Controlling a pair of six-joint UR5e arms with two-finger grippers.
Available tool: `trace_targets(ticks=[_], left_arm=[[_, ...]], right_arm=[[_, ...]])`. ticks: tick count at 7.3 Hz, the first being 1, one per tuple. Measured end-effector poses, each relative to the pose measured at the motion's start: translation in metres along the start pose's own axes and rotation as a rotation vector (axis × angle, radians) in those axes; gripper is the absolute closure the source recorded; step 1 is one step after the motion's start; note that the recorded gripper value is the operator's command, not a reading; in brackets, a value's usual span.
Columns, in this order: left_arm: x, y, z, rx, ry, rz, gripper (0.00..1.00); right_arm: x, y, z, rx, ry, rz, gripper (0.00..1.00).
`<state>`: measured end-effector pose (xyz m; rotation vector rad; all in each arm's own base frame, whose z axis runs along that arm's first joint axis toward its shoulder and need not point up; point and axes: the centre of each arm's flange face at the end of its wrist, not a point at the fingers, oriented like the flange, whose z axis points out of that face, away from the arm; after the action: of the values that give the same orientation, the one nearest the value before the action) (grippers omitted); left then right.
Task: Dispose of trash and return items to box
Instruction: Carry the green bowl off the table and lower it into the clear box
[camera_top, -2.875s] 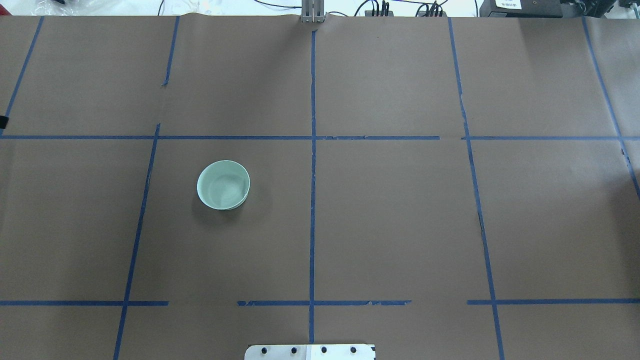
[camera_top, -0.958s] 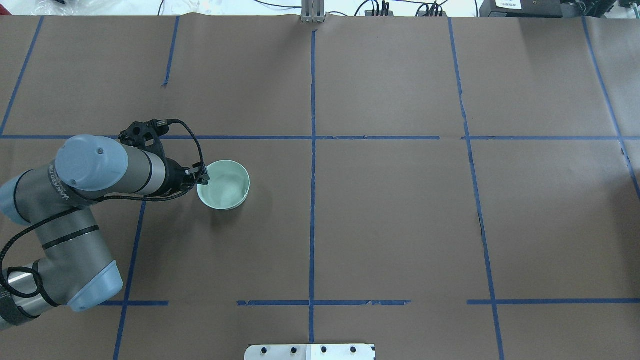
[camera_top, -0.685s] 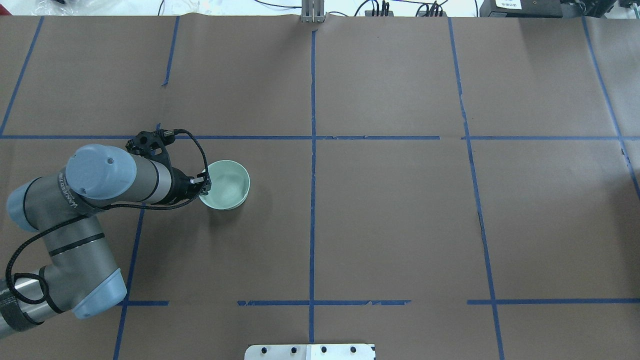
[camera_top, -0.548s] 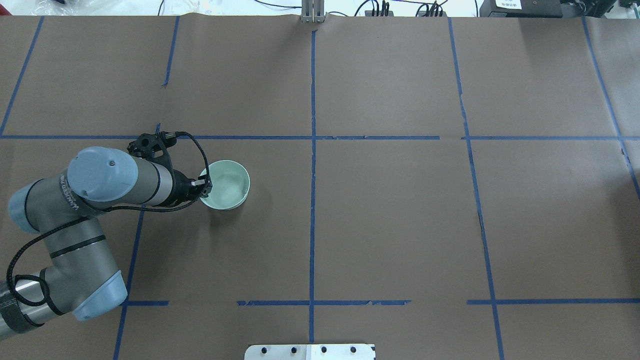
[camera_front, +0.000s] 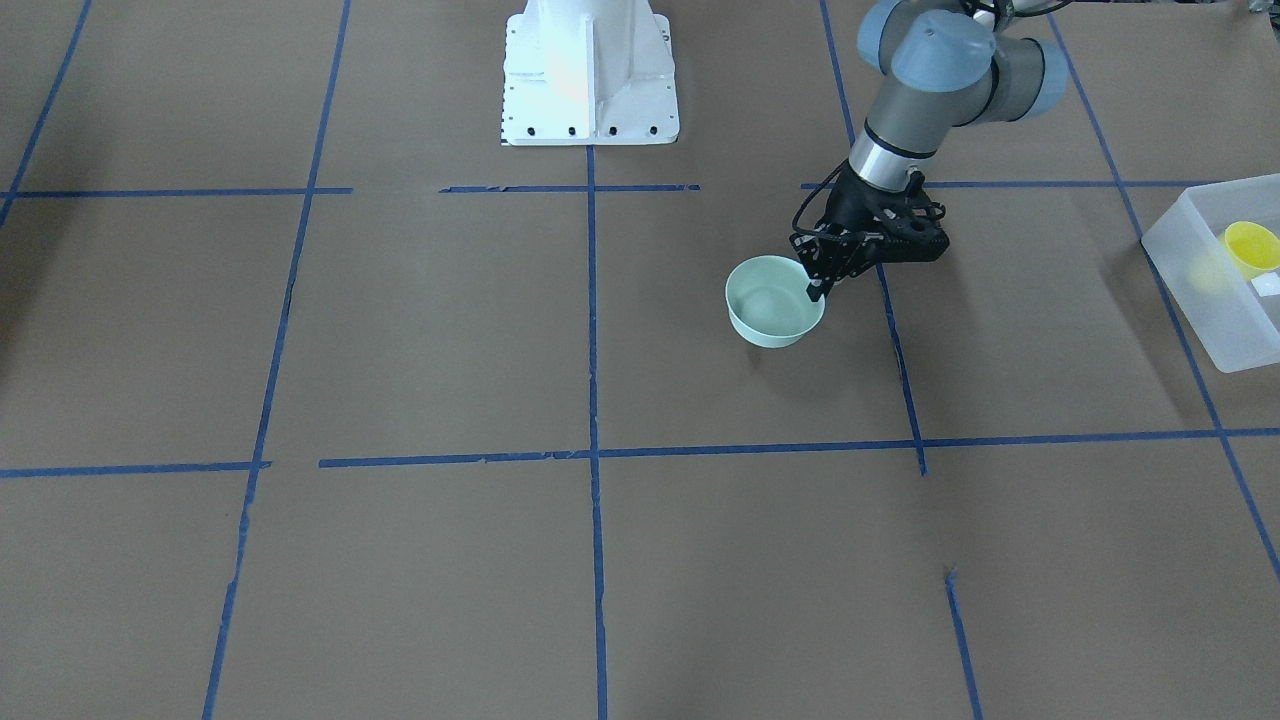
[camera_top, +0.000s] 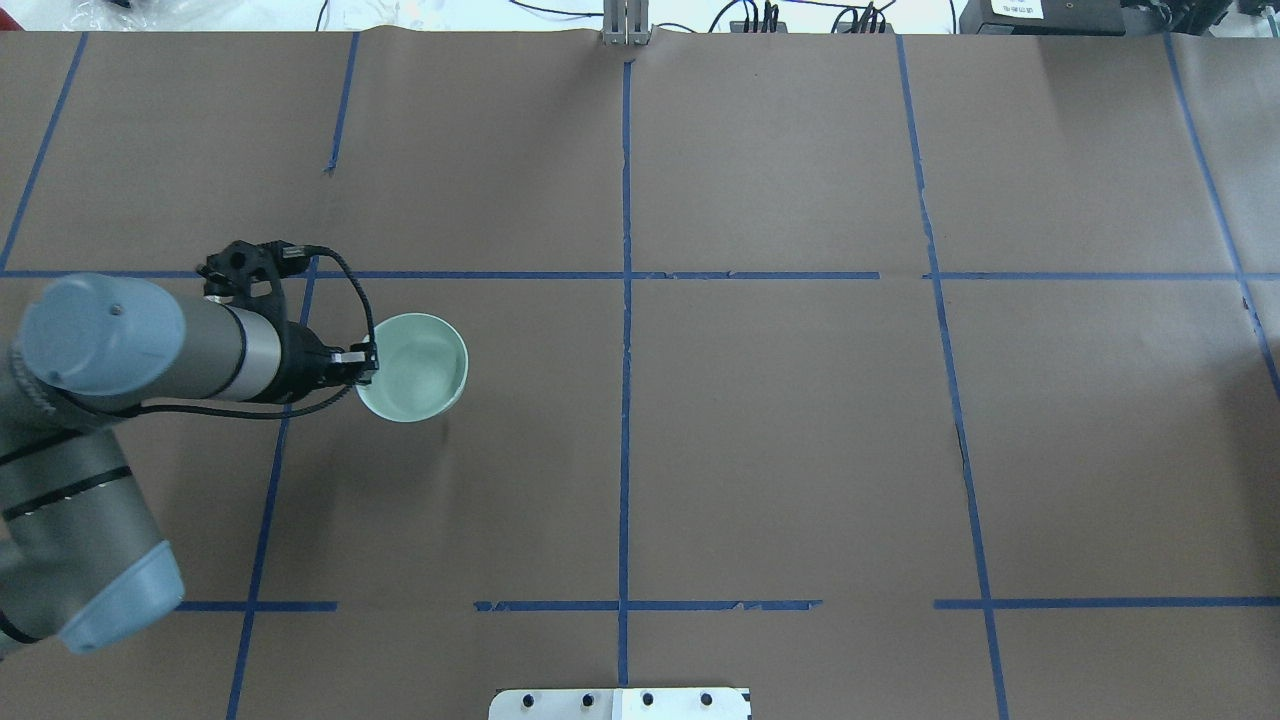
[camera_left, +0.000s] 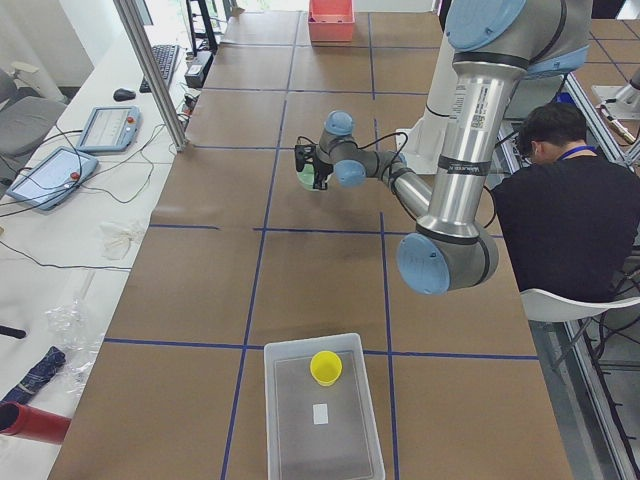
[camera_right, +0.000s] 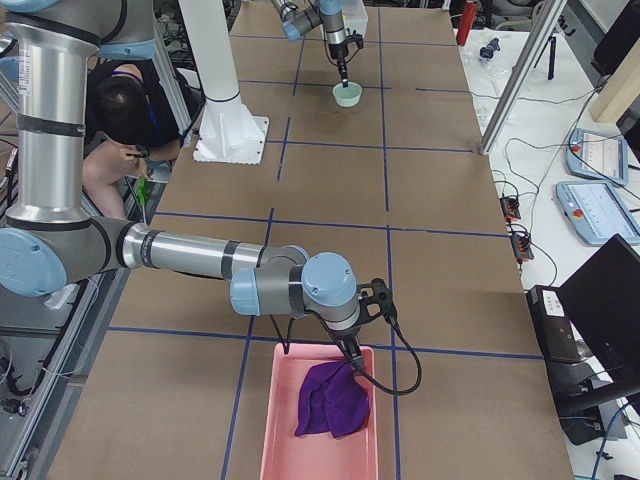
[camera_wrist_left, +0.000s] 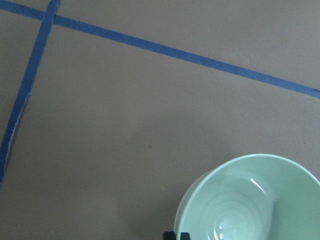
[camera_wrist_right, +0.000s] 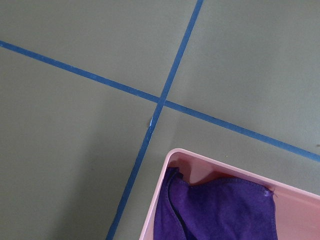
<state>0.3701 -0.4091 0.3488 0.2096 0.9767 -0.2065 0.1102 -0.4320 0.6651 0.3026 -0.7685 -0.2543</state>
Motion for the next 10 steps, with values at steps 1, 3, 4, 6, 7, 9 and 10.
trace_targets(ticks=[1, 3, 4, 6, 7, 9, 10], left_arm=[[-0.029, -0.027, -0.035, 0.012, -0.002, 0.065, 1.00], [-0.110, -0.074, -0.096, 0.040, -0.041, 0.236, 1.00], [-0.163, -0.095, -0.124, 0.056, -0.086, 0.337, 1.00], [-0.280, -0.132, -0.181, 0.050, -0.215, 0.531, 1.00], [-0.347, -0.150, -0.205, 0.026, -0.286, 0.609, 1.00], [-0.461, -0.164, -0.223, -0.042, -0.359, 0.710, 1.00], [-0.503, -0.161, -0.217, -0.069, -0.360, 0.749, 1.00]], right_arm=[[0.000, 0.000, 0.000, 0.000, 0.000, 0.000, 0.00], [0.000, 0.000, 0.000, 0.001, 0.000, 0.000, 0.00], [0.000, 0.000, 0.000, 0.000, 0.000, 0.000, 0.00], [0.000, 0.000, 0.000, 0.001, 0.000, -0.001, 0.00], [0.000, 0.000, 0.000, 0.001, 0.000, -0.003, 0.00], [0.000, 0.000, 0.000, 0.000, 0.000, -0.006, 0.00], [0.000, 0.000, 0.000, 0.001, 0.000, -0.007, 0.00]])
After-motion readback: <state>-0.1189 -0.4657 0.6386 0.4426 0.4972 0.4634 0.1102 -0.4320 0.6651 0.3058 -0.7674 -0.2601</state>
